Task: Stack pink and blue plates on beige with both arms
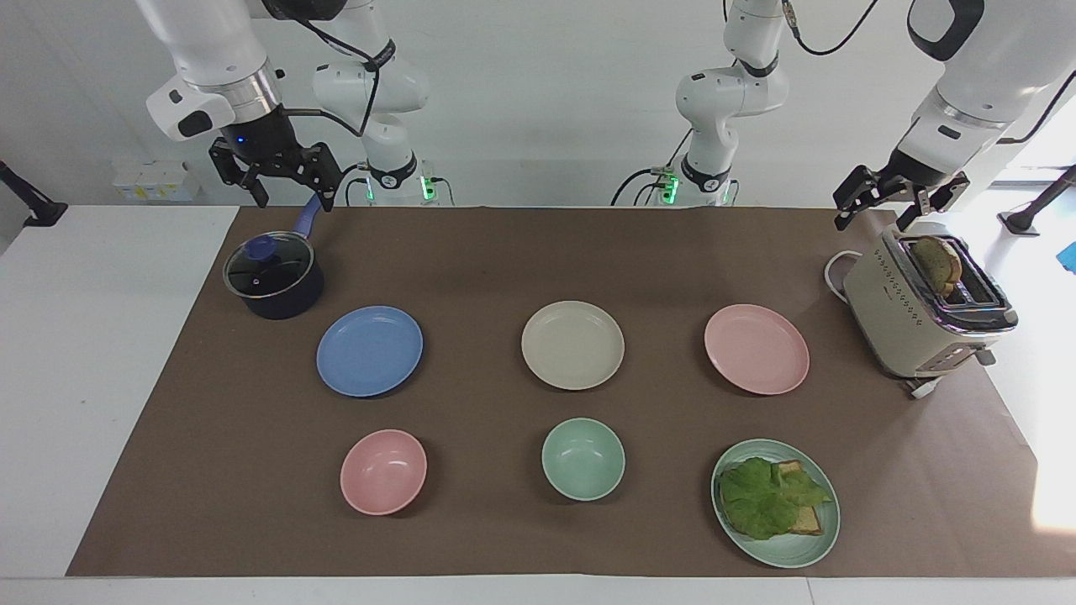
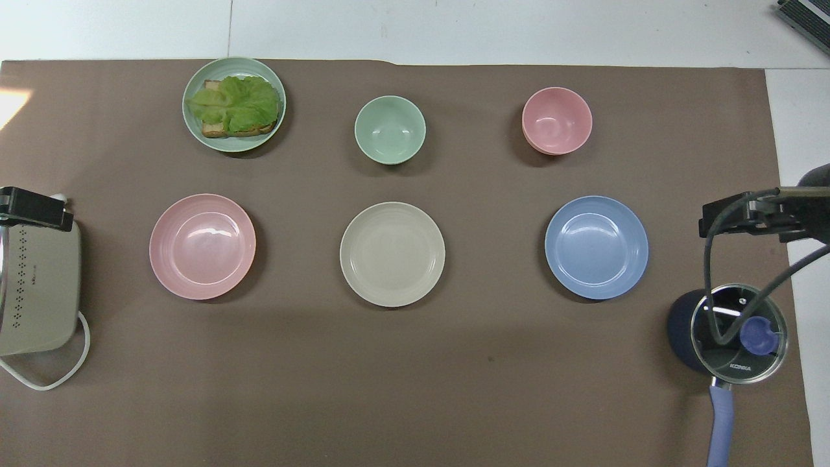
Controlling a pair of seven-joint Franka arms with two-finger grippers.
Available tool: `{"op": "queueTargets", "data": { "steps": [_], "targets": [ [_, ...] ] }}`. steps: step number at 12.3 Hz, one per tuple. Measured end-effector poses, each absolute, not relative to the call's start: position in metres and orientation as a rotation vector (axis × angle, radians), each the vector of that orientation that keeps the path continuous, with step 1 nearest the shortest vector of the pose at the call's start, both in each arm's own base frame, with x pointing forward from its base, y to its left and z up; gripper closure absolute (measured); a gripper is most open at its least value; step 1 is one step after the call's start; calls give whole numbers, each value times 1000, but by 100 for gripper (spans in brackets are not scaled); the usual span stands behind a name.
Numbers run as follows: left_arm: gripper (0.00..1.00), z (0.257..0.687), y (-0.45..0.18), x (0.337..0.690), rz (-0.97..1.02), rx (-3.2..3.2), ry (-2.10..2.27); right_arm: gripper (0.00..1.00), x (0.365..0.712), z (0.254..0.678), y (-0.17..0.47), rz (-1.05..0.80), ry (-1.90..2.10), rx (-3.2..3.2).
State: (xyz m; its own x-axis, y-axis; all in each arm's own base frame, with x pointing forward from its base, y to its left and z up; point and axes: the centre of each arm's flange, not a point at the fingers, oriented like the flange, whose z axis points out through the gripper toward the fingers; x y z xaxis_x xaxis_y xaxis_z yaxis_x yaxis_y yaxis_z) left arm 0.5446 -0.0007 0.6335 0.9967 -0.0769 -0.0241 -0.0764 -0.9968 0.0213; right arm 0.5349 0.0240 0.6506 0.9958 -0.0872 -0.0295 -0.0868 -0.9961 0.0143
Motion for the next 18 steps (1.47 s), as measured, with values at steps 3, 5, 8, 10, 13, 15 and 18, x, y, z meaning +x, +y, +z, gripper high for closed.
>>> {"op": "queueTargets", "data": {
  "steps": [3,5,8,10,13,15,18],
  "targets": [
    [0,633,-1,545,-39,3119,-120,0,535,651,24,-47,-137,3125],
    [0,633,-1,545,-39,3119,-120,0,535,651,24,-47,-137,3125],
    [0,633,-1,545,-39,3119,-120,0,535,651,23,-47,-139,3125],
    [0,633,-1,545,-39,3119,-120,0,535,651,23,-47,-140,3125],
    [0,633,-1,545,-39,3119,-120,0,535,651,22,-47,-142,3125],
    [0,633,-1,545,-39,3119,-120,0,535,651,22,-47,-143,3125],
    [0,635,-5,546,-23,3119,-134,0,535,651,22,-47,-143,3125]
  ]
}}
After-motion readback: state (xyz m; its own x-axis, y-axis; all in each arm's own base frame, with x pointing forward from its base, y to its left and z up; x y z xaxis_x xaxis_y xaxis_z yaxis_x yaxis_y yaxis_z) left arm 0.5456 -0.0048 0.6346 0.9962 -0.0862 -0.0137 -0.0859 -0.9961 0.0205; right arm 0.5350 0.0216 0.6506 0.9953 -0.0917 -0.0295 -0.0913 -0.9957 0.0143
